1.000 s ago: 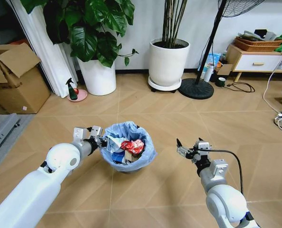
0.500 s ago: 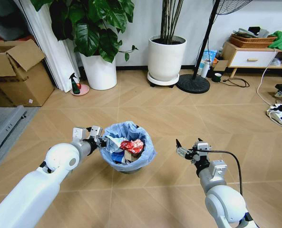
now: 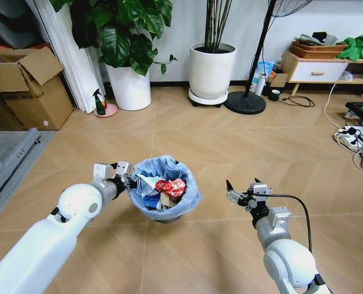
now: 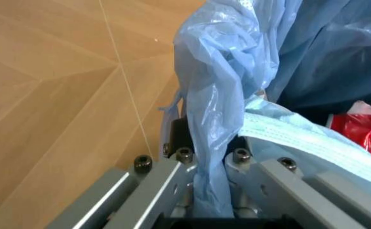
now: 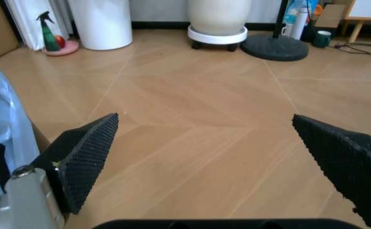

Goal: Pick up the trash bin and place the garbage on the floor into it.

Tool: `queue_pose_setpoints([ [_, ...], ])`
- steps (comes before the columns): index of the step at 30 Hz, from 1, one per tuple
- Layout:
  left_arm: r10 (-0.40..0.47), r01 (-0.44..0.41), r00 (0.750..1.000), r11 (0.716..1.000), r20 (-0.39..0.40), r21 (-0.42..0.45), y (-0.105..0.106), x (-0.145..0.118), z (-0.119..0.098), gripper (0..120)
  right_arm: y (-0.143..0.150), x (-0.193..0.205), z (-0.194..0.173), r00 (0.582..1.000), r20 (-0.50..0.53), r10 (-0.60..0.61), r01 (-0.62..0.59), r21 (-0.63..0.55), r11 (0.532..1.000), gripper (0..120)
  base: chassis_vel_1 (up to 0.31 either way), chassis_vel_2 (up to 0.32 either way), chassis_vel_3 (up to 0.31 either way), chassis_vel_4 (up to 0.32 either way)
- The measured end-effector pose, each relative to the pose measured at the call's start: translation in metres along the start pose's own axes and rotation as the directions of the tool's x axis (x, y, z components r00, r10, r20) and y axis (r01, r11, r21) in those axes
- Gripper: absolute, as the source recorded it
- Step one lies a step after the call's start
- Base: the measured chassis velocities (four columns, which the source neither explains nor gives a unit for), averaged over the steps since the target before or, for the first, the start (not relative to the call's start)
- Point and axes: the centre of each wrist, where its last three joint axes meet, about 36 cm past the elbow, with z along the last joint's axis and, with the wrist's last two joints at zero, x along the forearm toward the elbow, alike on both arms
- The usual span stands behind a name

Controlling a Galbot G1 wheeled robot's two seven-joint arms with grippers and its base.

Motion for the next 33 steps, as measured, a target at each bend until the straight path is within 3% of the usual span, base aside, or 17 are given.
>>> queue_pose_setpoints([
  [12,-0.005,0.005,1.0,1.0,-0.004,0.004,0.0001,0.0001,0.0025,0,0.0001,-0.0008,0.0013,1.0,-0.001,-0.001,0.001,0.0,1.0,100,0.206,-0.117,-0.196,0.129],
  [33,-0.002,0.002,1.0,1.0,-0.013,0.017,-0.0045,-0.0017,0.0096,0,0.0001,-0.0013,0.0058,1.0,-0.005,-0.008,0.009,0.003,1.0,100,0.117,-0.123,-0.114,0.113],
])
